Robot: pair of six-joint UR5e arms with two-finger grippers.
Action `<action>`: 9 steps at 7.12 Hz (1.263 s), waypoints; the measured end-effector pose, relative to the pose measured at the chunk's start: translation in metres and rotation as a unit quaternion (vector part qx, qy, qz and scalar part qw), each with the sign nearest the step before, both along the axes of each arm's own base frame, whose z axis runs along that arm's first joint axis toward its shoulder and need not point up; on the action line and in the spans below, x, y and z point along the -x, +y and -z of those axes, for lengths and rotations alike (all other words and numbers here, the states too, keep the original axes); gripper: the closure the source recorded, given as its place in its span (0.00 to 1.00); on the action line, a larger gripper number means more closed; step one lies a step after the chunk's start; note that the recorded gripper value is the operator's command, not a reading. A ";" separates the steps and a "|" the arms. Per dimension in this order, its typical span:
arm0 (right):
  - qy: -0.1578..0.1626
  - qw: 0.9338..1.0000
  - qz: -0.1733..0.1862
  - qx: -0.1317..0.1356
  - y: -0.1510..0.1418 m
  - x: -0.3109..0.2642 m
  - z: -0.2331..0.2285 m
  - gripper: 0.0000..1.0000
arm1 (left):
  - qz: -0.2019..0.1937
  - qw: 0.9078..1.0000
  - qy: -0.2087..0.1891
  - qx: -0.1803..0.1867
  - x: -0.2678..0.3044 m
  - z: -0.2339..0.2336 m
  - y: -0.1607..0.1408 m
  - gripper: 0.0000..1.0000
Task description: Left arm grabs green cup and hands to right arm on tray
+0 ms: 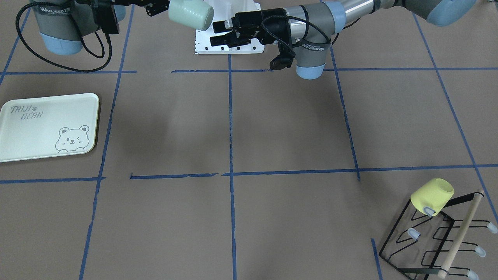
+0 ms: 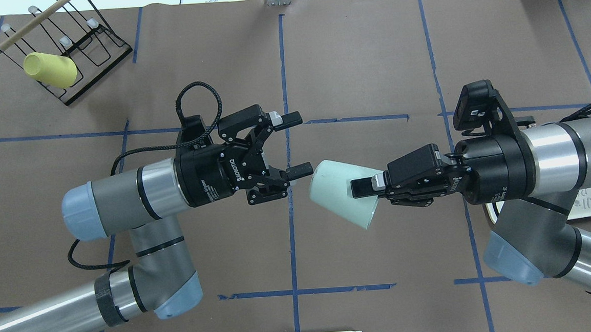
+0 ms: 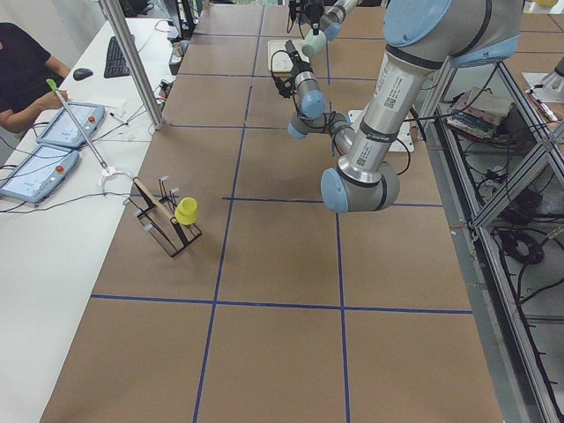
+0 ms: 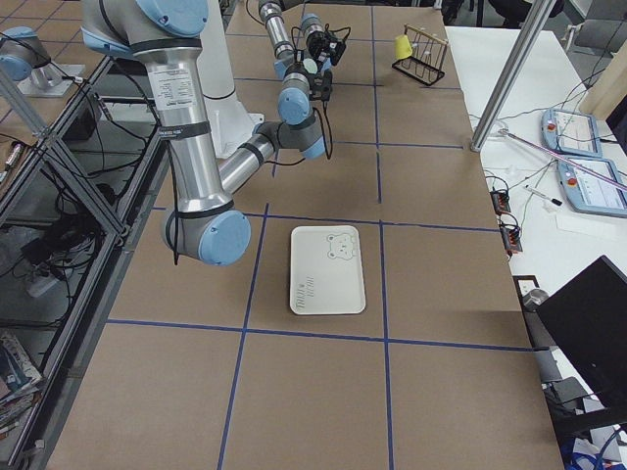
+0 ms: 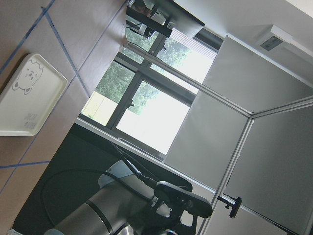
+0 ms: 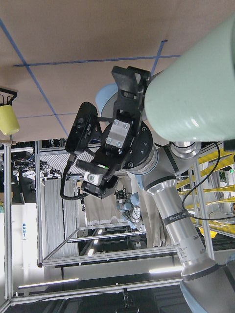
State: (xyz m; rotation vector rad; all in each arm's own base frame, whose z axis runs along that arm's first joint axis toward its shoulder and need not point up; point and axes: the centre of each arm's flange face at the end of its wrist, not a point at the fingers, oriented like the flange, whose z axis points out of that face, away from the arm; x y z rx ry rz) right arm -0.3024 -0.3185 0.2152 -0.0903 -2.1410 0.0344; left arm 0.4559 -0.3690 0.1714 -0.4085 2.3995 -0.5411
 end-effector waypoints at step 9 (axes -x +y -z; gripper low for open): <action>0.405 0.898 -0.148 0.090 -0.167 -0.088 -0.163 1.00 | 0.055 0.780 -0.607 -0.142 -0.032 -0.077 -0.133 0.00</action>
